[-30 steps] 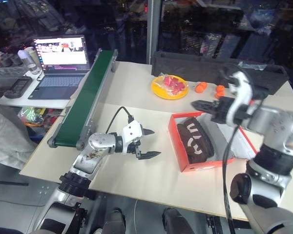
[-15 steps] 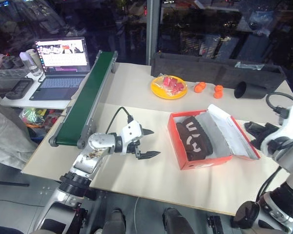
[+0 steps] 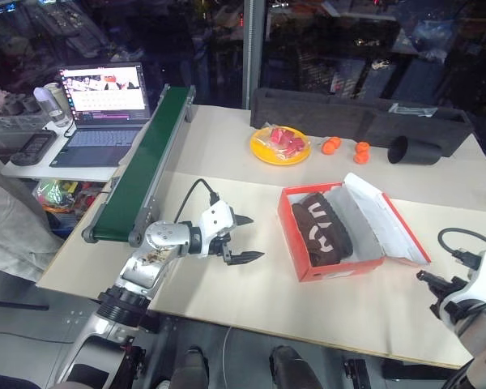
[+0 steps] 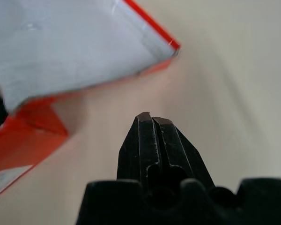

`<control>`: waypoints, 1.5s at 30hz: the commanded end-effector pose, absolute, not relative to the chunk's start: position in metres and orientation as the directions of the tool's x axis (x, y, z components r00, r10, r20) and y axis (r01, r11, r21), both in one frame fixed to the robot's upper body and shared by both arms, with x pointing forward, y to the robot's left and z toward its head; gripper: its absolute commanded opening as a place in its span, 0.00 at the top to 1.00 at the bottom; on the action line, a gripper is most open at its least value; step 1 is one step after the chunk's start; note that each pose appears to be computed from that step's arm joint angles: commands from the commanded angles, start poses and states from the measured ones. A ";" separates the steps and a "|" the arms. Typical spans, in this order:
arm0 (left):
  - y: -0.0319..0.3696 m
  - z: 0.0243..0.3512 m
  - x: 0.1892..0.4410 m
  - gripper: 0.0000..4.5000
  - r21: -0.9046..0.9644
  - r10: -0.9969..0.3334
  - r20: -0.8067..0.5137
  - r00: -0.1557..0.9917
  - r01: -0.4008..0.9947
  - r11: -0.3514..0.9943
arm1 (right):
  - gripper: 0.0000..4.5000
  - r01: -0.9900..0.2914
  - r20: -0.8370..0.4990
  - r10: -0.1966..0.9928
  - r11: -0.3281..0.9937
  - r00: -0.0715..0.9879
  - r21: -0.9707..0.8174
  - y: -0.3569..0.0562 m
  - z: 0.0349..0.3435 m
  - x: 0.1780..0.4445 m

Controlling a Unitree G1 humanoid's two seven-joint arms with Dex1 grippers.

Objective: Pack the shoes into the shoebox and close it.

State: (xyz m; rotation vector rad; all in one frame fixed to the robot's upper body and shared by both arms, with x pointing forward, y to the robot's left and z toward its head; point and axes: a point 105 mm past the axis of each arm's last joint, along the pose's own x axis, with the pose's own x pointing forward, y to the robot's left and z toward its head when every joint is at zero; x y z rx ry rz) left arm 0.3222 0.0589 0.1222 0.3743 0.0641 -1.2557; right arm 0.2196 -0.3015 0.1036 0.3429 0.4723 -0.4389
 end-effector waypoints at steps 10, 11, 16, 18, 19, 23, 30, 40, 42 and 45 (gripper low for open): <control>0.053 0.133 0.321 0.00 0.264 -0.926 -0.226 0.302 0.934 0.240 | 1.00 0.664 -0.633 -0.244 0.447 0.735 0.600 -0.305 0.077 0.272; 0.053 0.133 0.322 0.00 0.265 -0.926 -0.225 0.303 0.934 0.241 | 1.00 0.670 -0.644 -0.229 0.428 0.730 0.606 -0.306 0.075 0.275; 0.053 0.135 0.322 0.00 0.272 -0.927 -0.223 0.303 0.932 0.239 | 1.00 0.733 -0.703 -0.222 0.306 0.676 0.608 -0.323 0.056 0.273; 0.054 0.136 0.323 0.00 0.273 -0.926 -0.222 0.305 0.931 0.241 | 1.00 0.738 -0.706 -0.219 0.271 0.673 0.619 -0.326 0.053 0.275; 0.054 0.136 0.323 0.00 0.274 -0.926 -0.221 0.306 0.931 0.243 | 1.00 0.731 -0.698 -0.220 0.254 0.681 0.633 -0.328 0.051 0.279; 0.053 0.137 0.324 0.00 0.276 -0.926 -0.219 0.307 0.930 0.243 | 1.00 0.658 -0.615 -0.235 0.295 0.752 0.692 -0.333 0.058 0.307; 0.049 0.142 0.328 0.00 0.290 -0.930 -0.217 0.298 0.929 0.230 | 1.00 0.689 -0.642 -0.259 0.178 0.722 0.703 -0.335 0.038 0.334; 0.052 0.142 0.330 0.00 0.294 -0.927 -0.218 0.306 0.926 0.236 | 1.00 0.505 -0.390 -0.376 0.284 0.841 0.815 -0.354 0.081 0.346; 0.052 0.142 0.330 0.00 0.295 -0.926 -0.220 0.308 0.925 0.237 | 1.00 0.368 -0.220 -0.374 0.389 0.901 0.845 -0.348 0.118 0.348; 0.053 0.141 0.329 0.00 0.295 -0.925 -0.222 0.309 0.925 0.238 | 1.00 0.138 0.018 -0.289 0.511 0.957 0.849 -0.323 0.170 0.344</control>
